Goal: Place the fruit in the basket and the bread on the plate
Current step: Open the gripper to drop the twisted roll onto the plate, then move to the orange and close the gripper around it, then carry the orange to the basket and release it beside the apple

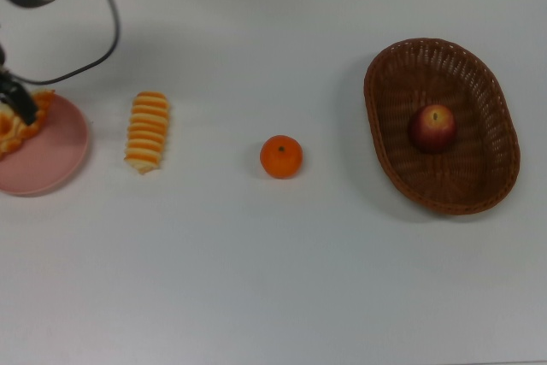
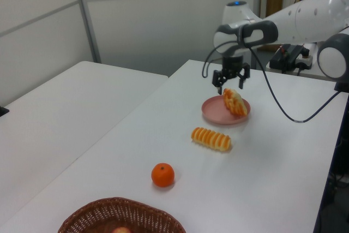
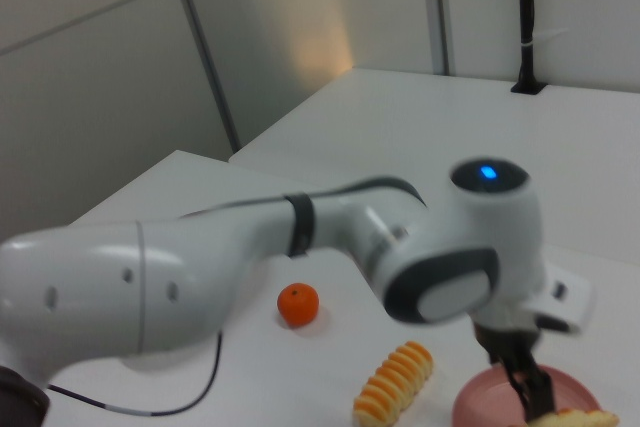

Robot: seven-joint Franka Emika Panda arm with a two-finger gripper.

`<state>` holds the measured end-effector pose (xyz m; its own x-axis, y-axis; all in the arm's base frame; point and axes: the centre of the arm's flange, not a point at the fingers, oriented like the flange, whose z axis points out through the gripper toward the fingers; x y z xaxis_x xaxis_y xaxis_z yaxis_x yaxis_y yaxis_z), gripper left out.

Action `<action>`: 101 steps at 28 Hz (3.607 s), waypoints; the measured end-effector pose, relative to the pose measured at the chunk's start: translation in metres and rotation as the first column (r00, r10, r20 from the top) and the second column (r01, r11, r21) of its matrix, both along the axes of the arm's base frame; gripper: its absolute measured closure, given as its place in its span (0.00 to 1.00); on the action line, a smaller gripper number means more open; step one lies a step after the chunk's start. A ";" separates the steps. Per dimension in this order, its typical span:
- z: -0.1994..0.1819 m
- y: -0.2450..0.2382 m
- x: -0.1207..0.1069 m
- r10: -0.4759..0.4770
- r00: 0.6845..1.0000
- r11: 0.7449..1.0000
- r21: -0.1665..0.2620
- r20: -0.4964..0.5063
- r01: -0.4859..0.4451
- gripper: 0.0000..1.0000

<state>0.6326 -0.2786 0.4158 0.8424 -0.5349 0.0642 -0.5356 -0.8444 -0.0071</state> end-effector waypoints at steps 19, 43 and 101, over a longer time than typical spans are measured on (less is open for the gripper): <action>-0.019 0.303 0.030 0.344 0.921 0.937 0.004 -0.181 -0.349 0.00; -0.097 0.428 0.032 0.386 0.904 0.914 -0.059 -0.183 -0.402 0.00; 0.008 0.607 -0.055 0.420 0.895 0.889 -0.128 -0.150 -0.439 0.00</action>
